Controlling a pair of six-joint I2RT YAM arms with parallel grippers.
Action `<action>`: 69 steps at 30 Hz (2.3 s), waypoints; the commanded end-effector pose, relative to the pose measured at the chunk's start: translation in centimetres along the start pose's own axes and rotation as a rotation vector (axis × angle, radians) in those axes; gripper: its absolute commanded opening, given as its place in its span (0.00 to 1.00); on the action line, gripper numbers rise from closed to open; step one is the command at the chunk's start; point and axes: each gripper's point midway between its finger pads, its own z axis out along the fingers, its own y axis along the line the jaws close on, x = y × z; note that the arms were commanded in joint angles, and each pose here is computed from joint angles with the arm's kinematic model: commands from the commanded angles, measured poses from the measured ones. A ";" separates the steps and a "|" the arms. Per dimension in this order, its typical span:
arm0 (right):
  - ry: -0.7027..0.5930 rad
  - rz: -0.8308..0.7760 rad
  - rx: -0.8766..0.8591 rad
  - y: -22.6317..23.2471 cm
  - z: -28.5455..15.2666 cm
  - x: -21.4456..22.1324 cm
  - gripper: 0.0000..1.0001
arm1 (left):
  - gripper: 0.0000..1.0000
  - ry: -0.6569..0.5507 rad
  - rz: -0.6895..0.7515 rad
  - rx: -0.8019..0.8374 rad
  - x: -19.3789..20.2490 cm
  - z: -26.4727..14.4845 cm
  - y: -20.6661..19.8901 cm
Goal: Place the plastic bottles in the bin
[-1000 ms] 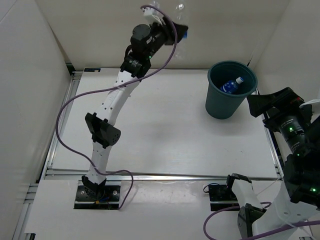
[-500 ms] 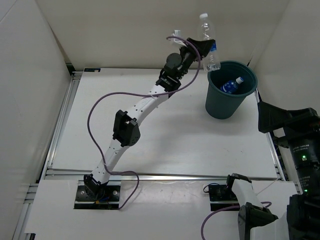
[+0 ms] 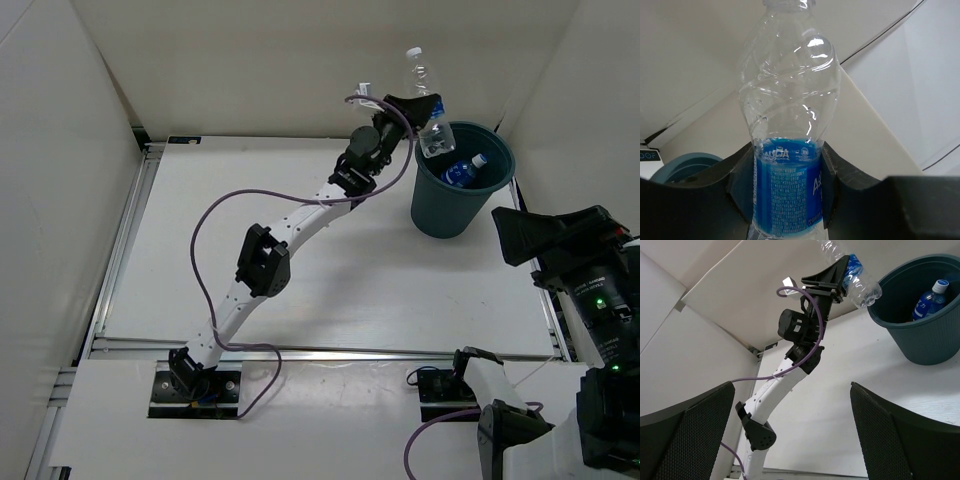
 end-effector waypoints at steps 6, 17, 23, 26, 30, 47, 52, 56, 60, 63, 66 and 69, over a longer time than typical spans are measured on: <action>0.016 -0.017 -0.040 0.7 0.3 -0.1 0.99 | 0.54 0.016 -0.011 0.083 2.7 -0.8 -5.3; 0.072 -0.038 -0.098 1.6 -0.3 1.1 0.99 | 0.62 0.062 0.145 0.068 5.9 -1.4 -1.8; 0.132 -0.079 -0.141 2.0 -0.5 2.1 0.99 | 0.63 0.024 0.173 0.017 6.9 -1.7 1.9; 0.163 -0.097 -0.164 2.1 -0.5 2.6 0.99 | 0.63 0.009 0.189 0.005 6.6 -1.6 3.2; 0.211 -0.085 -0.161 1.5 0.6 2.7 0.99 | 0.63 -0.021 0.202 -0.017 5.2 -1.3 5.3; 0.027 0.009 0.041 -1.9 2.9 -0.4 0.99 | 1.00 0.222 0.501 0.178 5.0 -2.4 -6.0; -0.126 0.028 0.188 -4.5 1.8 -2.1 0.99 | 1.00 0.191 0.573 0.239 1.3 -3.8 -14.4; -0.146 0.076 0.355 -7.9 2.0 -2.0 0.99 | 1.00 0.184 0.652 0.234 -3.2 -5.4 -19.3; -0.105 0.137 0.553 -12.6 3.7 -0.8 0.99 | 1.00 0.263 0.732 0.115 -6.8 -9.7 -18.0; -0.137 0.116 0.542 -13.1 5.3 -1.8 0.99 | 1.00 0.255 0.801 -0.033 -10.4 -15.4 -15.8; -0.104 0.016 0.438 -12.6 7.7 -1.8 0.99 | 1.00 0.194 0.881 -0.165 -15.1 -21.4 -16.0; -0.044 0.029 0.417 -13.0 8.4 -0.1 0.99 | 1.00 0.223 0.942 -0.337 -17.2 -28.8 -12.4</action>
